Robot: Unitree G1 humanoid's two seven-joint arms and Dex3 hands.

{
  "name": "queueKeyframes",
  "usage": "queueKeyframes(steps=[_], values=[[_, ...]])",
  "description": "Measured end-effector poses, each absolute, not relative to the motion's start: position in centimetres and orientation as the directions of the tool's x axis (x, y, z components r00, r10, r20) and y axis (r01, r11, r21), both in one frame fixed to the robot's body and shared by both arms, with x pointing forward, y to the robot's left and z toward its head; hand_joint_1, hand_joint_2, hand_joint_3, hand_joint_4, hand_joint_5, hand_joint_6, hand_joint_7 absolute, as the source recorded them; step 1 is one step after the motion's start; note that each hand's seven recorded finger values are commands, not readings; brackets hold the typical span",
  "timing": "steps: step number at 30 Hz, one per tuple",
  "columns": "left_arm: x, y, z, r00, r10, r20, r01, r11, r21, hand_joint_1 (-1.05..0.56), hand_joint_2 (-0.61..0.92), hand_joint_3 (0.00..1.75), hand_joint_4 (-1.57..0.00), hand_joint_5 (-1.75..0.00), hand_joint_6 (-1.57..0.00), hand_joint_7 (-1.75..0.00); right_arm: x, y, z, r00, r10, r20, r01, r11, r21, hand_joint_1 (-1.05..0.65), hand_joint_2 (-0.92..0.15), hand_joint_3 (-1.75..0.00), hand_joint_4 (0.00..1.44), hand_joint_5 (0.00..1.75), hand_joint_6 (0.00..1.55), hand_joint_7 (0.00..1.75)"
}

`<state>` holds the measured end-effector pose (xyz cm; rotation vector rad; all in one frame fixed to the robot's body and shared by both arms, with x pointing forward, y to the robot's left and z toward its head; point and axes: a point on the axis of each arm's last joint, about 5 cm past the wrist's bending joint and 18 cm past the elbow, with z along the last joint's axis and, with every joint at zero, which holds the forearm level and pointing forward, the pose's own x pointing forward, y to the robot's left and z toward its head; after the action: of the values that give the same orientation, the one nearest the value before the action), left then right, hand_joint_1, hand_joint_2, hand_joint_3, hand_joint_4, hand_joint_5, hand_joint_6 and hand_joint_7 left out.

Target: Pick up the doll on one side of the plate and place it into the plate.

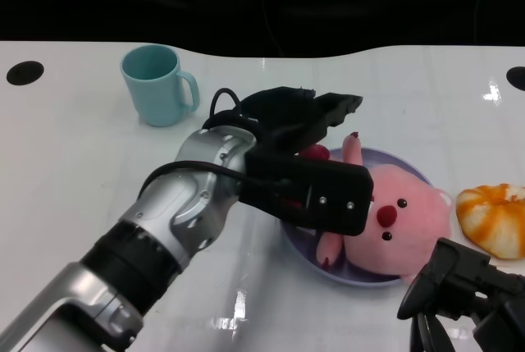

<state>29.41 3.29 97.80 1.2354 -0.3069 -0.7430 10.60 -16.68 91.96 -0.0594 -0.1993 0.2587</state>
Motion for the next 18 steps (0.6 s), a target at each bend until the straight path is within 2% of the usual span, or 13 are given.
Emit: queueKeyframes(steps=[4, 11, 18], values=[[29.1, 4.5, 98.2, 0.731, -0.665, -0.153, 0.339, 0.159, 0.927, -1.05, 0.92, 0.47, -0.01, -0.01, -0.02, -0.01, 10.6, -16.8, 91.9, 0.948, 0.259, 0.185, -0.249, 0.965, -0.079, -0.24, -0.45, -1.37, 0.69, 1.74, 0.62, 1.49], [28.4, 6.9, 99.3, 0.737, -0.672, -0.073, 0.333, 0.266, 0.905, -1.03, 0.92, 0.42, -0.08, -0.05, -0.06, -0.03, 10.7, -16.8, 91.8, 0.946, 0.265, 0.185, -0.256, 0.964, -0.073, -0.24, -0.45, -1.36, 0.68, 1.75, 0.62, 1.49], [27.0, 9.9, 99.2, 0.731, -0.682, 0.014, 0.342, 0.385, 0.857, -0.95, 0.92, 0.34, -0.15, -0.12, -0.13, -0.06, 10.8, -16.9, 91.8, 0.947, 0.264, 0.185, -0.257, 0.965, -0.061, -0.22, -0.45, -1.37, 0.68, 1.75, 0.61, 1.49]])
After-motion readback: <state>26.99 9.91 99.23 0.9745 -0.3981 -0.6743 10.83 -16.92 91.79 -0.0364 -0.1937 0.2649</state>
